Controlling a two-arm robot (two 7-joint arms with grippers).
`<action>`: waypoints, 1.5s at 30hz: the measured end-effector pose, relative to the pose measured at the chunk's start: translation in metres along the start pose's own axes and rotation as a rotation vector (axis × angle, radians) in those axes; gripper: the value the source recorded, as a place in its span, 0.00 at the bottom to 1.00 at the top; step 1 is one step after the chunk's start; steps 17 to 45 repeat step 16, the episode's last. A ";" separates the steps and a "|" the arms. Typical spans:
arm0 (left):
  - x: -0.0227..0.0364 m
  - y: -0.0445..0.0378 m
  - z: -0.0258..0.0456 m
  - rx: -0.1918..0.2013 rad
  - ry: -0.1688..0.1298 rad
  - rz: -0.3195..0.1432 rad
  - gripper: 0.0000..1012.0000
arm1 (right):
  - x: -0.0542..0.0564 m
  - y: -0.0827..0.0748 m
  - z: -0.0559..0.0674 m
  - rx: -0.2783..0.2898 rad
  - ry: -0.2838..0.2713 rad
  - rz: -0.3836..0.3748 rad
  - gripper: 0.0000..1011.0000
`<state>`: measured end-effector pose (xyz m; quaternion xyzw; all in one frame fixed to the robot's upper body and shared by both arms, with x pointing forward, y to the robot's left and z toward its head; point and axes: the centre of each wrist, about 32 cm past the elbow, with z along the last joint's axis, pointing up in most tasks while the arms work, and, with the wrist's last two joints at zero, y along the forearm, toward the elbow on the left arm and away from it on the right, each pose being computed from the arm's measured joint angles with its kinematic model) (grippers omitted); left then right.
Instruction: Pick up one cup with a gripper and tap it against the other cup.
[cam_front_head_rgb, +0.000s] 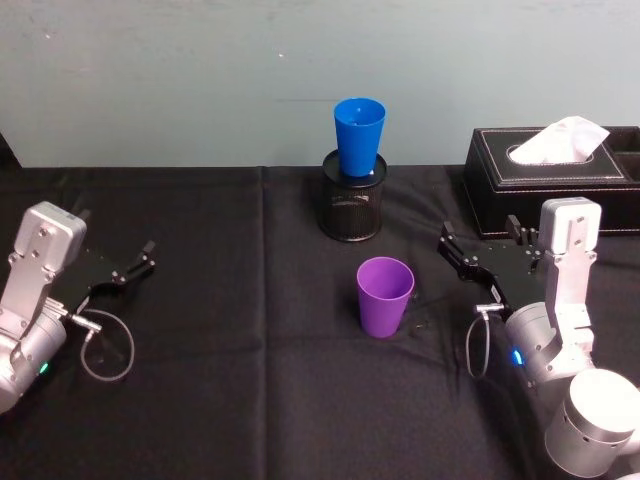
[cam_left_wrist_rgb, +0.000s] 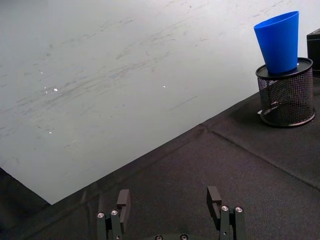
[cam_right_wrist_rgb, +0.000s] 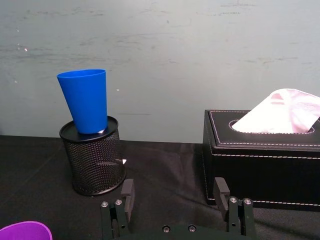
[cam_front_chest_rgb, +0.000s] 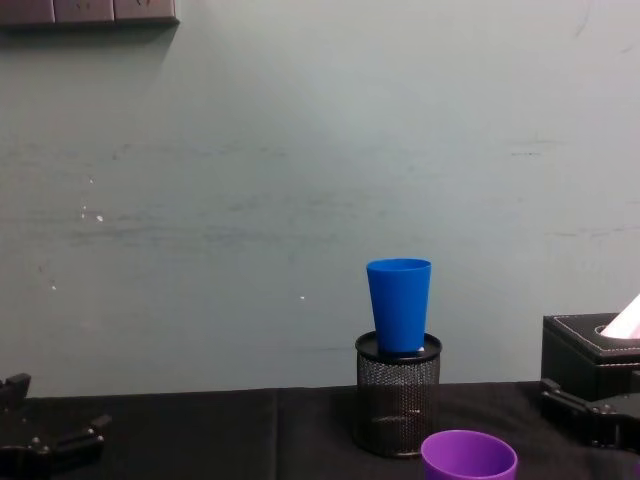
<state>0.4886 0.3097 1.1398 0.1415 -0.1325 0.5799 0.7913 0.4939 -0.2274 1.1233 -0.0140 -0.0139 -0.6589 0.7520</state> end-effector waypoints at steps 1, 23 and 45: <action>0.0000 0.0000 0.0000 0.000 0.000 0.000 0.99 | 0.000 0.000 0.000 0.000 0.000 0.000 0.99; 0.0000 0.0000 0.0000 0.000 0.000 0.000 0.99 | 0.000 0.000 0.000 0.000 0.000 0.000 0.99; 0.0000 0.0000 0.0000 0.000 0.000 0.000 0.99 | 0.000 0.000 0.000 0.000 0.000 0.000 0.99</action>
